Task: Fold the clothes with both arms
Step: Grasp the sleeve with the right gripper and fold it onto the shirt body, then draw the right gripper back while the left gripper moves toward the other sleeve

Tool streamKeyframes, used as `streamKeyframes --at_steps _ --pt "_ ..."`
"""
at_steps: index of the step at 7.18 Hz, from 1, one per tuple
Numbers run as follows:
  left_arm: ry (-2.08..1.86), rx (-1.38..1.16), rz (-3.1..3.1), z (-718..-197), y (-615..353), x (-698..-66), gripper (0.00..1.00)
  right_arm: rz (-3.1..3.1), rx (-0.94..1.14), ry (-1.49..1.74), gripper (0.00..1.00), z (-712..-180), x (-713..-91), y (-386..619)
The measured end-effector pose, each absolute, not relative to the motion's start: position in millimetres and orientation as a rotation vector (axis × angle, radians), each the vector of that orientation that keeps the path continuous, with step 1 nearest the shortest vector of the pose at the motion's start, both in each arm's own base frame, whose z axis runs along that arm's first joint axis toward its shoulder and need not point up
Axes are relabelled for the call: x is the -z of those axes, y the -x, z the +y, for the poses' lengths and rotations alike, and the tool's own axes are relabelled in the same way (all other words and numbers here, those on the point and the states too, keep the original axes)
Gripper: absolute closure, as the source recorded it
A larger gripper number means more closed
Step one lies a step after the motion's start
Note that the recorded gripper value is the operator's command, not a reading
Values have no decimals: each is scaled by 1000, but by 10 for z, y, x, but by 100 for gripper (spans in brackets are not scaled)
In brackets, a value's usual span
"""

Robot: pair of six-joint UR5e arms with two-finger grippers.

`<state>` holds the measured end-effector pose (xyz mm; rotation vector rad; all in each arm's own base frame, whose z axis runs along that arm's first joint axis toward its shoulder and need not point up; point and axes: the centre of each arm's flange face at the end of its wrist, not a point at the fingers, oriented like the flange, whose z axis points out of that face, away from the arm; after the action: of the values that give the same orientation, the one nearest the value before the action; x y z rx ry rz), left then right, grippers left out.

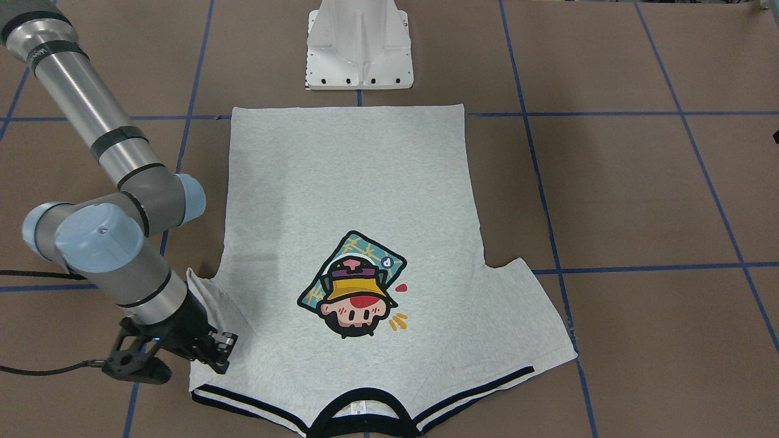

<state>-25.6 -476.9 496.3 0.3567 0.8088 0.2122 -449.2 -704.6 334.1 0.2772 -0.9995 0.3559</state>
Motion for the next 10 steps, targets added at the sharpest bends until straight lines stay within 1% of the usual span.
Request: streamKeyframes --at_steps 1,3,4,7,8,10 --pt "-357 -212 809 -4767 255 -4955 0 -968 -374 -283 100 -7110 -3119 4814" --pt "-359 -212 810 -4764 255 -4937 0 -888 -414 -316 100 -7247 -3064 5111" --pt "-360 -211 811 -4767 255 -4928 0 -863 -430 -336 1 -7281 -3095 5136" --pt "-356 -194 818 -4881 223 -4881 0 -857 -378 -378 0 -7219 -3024 5203" --pt "-329 -145 841 -5117 100 -4792 0 -876 -348 -402 0 -7133 -2951 5148" --pt "-228 -56 903 -5720 -623 -4426 0 -915 -314 -407 0 -6714 -2853 4815"
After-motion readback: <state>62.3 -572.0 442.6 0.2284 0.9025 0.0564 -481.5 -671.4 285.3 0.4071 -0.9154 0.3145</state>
